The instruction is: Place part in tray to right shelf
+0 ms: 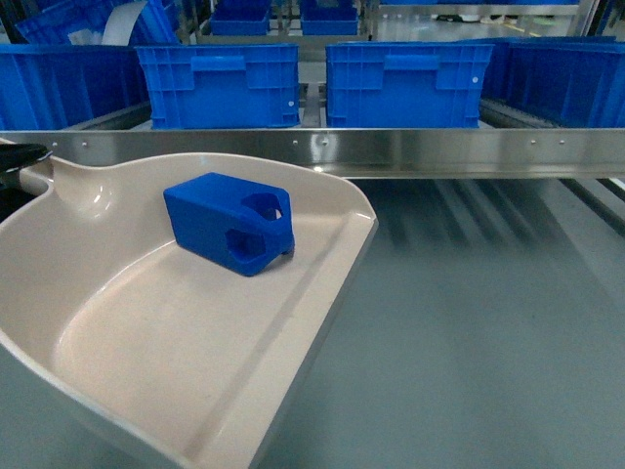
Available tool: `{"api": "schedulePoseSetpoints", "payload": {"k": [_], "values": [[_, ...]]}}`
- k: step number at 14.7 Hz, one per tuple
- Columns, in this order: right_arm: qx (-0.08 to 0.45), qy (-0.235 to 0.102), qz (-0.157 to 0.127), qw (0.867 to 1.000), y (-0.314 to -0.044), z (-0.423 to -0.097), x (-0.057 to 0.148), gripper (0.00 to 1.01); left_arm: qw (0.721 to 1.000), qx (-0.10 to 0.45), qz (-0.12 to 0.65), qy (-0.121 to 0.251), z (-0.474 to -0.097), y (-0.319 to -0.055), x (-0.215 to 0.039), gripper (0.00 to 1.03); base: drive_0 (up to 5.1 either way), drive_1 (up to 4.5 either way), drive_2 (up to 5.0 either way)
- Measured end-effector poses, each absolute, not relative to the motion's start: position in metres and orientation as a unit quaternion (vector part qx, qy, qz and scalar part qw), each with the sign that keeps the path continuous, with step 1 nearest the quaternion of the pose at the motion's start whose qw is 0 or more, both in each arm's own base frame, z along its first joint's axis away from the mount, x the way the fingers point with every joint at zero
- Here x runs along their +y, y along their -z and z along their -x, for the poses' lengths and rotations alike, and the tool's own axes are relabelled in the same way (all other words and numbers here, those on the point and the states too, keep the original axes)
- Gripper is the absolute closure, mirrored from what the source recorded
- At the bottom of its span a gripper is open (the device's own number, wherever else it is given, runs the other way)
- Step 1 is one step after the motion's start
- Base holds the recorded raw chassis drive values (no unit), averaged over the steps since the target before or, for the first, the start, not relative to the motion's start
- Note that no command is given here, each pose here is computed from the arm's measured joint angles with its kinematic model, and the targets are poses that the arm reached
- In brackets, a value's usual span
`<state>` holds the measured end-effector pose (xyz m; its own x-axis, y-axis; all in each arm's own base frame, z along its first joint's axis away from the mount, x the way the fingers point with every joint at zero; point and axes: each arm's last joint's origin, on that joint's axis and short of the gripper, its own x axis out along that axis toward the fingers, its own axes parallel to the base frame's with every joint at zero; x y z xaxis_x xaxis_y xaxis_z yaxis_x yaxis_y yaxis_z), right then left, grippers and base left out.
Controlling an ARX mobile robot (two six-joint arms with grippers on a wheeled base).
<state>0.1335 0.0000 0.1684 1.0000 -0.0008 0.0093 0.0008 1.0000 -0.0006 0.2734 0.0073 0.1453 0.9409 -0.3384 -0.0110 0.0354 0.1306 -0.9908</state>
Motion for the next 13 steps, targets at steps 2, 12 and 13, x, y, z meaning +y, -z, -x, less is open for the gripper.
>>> {"api": "schedulePoseSetpoints", "payload": {"k": [2, 12, 13], "values": [[-0.005, 0.0, 0.0, 1.0, -0.1685, -0.1335, 0.0, 0.03, 0.742, 0.118, 0.647, 0.128, -0.2733, -0.1455, 0.0072, 0.85, 2.5, 1.97, -5.2], [-0.005, 0.0, 0.0, 1.0, -0.1685, -0.1335, 0.0, 0.03, 0.742, 0.117, 0.647, 0.127, -0.2733, -0.1455, 0.0072, 0.85, 1.0, 3.37, -4.6], [-0.005, 0.0, 0.0, 1.0, -0.1685, -0.1335, 0.0, 0.03, 0.742, 0.117, 0.647, 0.127, -0.2733, -0.1454, 0.0072, 0.85, 0.0, 4.29, -4.3]]}}
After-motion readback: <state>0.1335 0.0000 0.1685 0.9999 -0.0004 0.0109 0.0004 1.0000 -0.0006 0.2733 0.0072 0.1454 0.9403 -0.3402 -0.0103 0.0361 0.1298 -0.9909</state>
